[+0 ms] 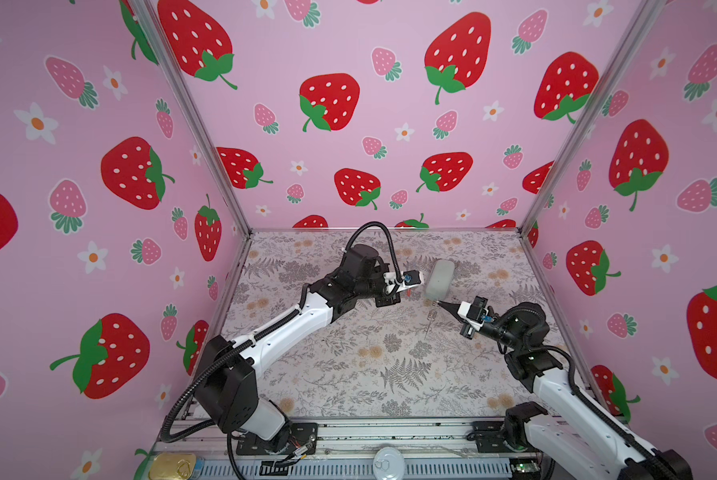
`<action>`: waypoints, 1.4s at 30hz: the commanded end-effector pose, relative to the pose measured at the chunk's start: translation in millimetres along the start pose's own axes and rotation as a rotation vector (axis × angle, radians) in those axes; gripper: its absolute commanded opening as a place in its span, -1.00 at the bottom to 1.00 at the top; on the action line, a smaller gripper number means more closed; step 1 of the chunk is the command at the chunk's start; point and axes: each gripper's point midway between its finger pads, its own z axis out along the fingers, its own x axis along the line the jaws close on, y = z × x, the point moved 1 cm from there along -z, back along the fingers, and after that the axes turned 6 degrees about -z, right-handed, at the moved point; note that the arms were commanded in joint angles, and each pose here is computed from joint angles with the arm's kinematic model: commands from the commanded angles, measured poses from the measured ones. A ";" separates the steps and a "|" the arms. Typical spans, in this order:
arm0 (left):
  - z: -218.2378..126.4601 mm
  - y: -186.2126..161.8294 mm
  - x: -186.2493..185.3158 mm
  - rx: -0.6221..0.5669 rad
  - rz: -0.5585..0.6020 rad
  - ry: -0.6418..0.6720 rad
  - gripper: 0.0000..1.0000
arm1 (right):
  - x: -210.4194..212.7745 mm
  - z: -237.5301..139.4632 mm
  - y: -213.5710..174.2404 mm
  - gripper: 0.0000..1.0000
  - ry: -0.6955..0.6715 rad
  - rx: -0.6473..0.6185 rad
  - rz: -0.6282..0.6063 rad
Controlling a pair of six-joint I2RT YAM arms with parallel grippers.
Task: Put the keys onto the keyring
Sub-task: 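Lift the red-tagged key with the left gripper toward the plate in the right gripper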
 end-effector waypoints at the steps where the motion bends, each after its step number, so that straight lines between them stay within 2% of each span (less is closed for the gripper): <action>1: -10.8 31.9 0.4 -0.062 0.101 -0.002 -1.00 | -8.1 1.3 25.2 -0.98 0.014 -0.085 -0.035; 16: -17.9 72.0 -23.2 -0.126 0.254 0.002 -1.00 | -13.8 1.0 28.7 -0.99 -0.019 -0.106 0.008; 31: -24.9 80.7 -26.0 -0.145 0.287 0.040 -1.00 | -11.7 -1.9 28.8 -0.98 -0.024 -0.101 0.024; 42: -26.6 93.2 -37.9 -0.179 0.316 0.015 -1.00 | -15.5 -2.7 29.5 -0.98 -0.046 -0.094 0.023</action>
